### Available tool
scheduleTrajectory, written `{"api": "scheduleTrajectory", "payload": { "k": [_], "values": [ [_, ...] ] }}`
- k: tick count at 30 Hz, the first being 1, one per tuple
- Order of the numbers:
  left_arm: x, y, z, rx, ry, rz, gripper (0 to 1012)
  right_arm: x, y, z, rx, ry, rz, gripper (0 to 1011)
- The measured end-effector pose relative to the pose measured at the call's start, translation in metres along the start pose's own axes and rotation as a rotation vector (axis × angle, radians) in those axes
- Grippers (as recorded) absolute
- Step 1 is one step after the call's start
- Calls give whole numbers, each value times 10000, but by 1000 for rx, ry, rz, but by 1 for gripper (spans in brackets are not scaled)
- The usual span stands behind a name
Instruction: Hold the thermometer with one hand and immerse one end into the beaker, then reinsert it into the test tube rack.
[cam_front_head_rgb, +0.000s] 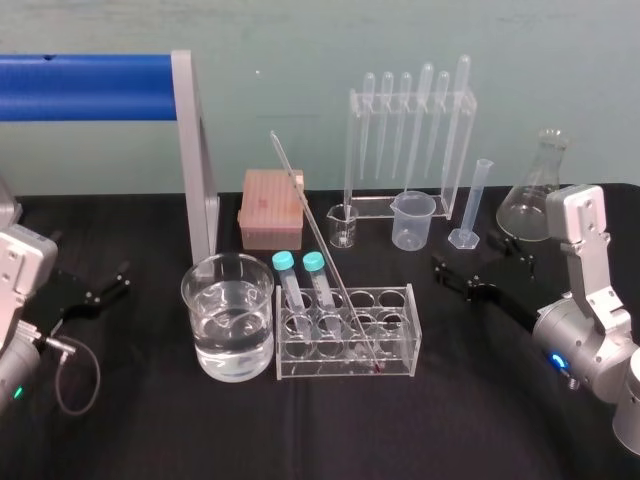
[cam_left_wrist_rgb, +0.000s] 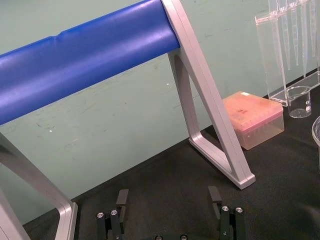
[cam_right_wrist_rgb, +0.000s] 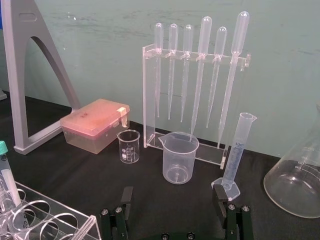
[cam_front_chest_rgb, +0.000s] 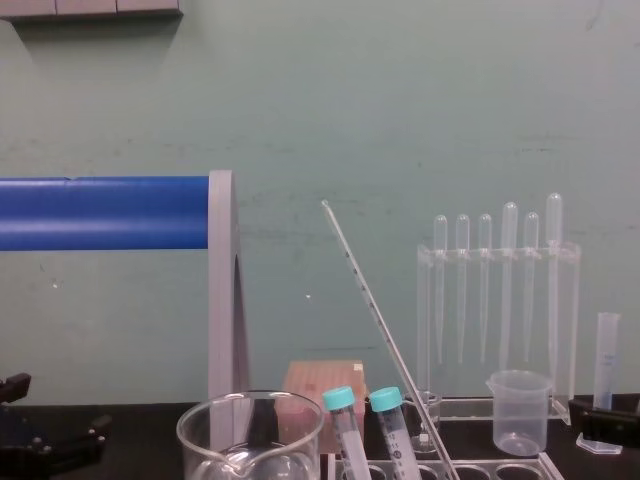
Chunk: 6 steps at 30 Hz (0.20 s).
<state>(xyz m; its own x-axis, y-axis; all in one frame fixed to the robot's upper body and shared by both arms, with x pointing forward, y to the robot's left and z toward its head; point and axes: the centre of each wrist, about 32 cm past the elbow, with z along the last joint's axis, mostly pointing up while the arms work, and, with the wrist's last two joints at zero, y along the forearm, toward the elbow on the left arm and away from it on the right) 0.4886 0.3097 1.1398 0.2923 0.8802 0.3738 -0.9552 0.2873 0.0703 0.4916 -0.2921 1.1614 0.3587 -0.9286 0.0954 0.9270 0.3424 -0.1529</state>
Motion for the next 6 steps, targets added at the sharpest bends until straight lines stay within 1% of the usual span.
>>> {"api": "scheduleTrajectory", "payload": {
  "k": [6],
  "values": [
    [0, 0, 0, 0, 0, 0, 1008, 0, 2, 8, 4, 0, 1, 1003]
  ]
}}
